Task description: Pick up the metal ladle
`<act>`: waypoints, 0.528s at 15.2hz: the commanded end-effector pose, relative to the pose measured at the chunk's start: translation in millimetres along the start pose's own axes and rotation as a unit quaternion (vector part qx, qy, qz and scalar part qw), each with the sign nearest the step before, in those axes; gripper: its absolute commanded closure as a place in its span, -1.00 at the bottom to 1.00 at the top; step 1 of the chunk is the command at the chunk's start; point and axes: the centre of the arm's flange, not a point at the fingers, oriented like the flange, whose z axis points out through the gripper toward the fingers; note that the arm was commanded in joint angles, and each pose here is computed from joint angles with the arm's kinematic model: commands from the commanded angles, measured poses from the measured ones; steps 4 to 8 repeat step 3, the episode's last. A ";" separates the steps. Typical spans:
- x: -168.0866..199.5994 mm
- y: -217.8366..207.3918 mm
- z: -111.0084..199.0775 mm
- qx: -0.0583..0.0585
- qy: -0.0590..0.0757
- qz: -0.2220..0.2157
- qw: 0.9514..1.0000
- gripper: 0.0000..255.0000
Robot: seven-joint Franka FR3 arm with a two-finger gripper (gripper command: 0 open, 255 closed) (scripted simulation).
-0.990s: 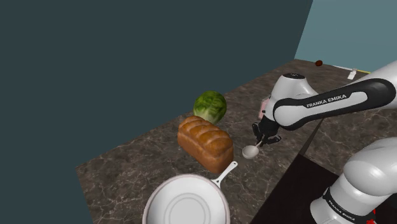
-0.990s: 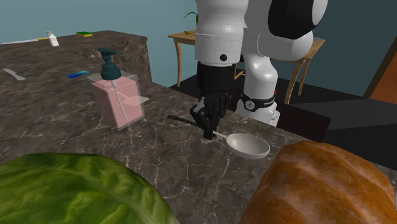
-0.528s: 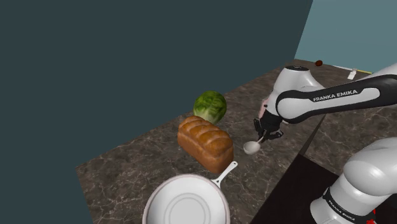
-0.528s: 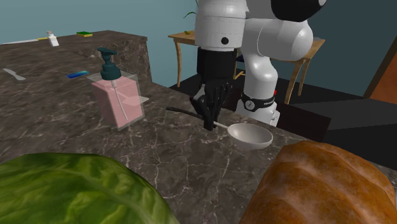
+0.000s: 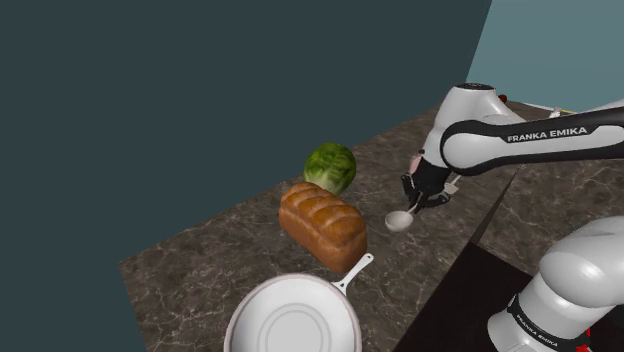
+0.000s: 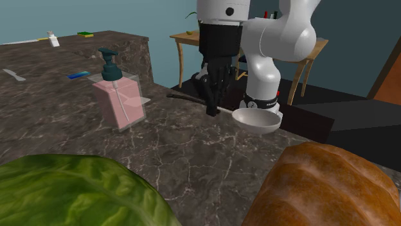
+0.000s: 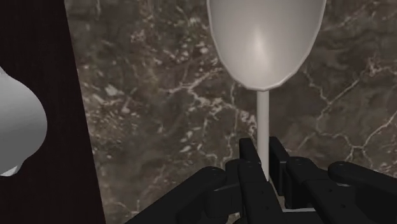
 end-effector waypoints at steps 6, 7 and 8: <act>-0.4 -2.1 -11.1 0.000 0.000 0.000 1.000 1.00; -0.4 -2.1 -11.1 0.000 0.000 0.000 1.000 1.00; -0.4 -2.1 -11.1 0.000 0.000 0.000 1.000 1.00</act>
